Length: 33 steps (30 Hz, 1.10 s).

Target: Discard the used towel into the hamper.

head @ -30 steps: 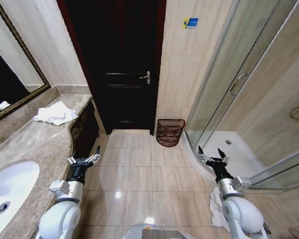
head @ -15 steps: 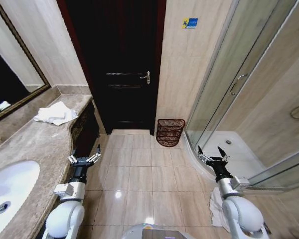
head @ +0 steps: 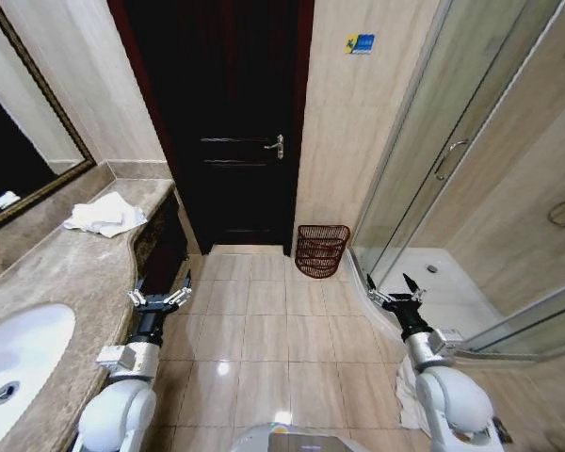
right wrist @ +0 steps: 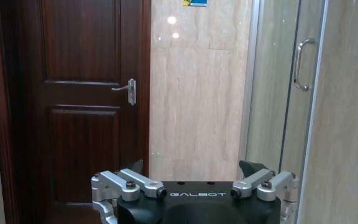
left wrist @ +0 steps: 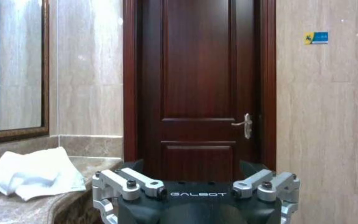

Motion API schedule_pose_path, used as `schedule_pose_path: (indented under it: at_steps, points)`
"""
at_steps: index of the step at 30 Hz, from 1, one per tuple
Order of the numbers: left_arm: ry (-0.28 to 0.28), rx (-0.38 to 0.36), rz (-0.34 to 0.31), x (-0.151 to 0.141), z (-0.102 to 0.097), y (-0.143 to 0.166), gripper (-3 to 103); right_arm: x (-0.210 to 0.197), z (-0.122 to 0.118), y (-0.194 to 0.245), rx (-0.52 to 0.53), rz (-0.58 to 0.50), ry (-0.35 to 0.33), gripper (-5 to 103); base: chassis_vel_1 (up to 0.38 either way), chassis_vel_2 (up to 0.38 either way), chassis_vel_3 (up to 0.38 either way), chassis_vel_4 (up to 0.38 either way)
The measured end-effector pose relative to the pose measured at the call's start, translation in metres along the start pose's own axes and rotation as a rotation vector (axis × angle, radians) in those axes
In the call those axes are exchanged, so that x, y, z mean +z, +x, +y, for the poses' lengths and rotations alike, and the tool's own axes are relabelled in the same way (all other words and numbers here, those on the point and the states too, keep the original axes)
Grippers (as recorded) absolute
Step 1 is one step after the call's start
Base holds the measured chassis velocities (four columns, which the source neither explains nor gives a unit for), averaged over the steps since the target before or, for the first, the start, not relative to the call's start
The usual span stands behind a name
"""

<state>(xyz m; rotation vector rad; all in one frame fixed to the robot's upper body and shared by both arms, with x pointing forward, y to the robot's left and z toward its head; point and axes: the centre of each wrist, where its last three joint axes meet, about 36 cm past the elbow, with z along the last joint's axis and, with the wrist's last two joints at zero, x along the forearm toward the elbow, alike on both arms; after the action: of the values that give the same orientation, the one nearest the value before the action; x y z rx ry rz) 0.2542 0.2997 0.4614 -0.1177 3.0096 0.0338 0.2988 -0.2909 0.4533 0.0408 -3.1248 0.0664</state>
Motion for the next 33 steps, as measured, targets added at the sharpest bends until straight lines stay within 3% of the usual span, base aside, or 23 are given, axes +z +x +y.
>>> schedule_pose_path:
  at_steps: [33]
  points:
    - [-0.015, 0.005, -0.009, 0.0055, -0.0011, 0.0036, 100, 0.0084, 0.0003, 0.0038, -0.001, -0.002, -0.001, 100, -0.059, 0.063, 0.060, -0.061]
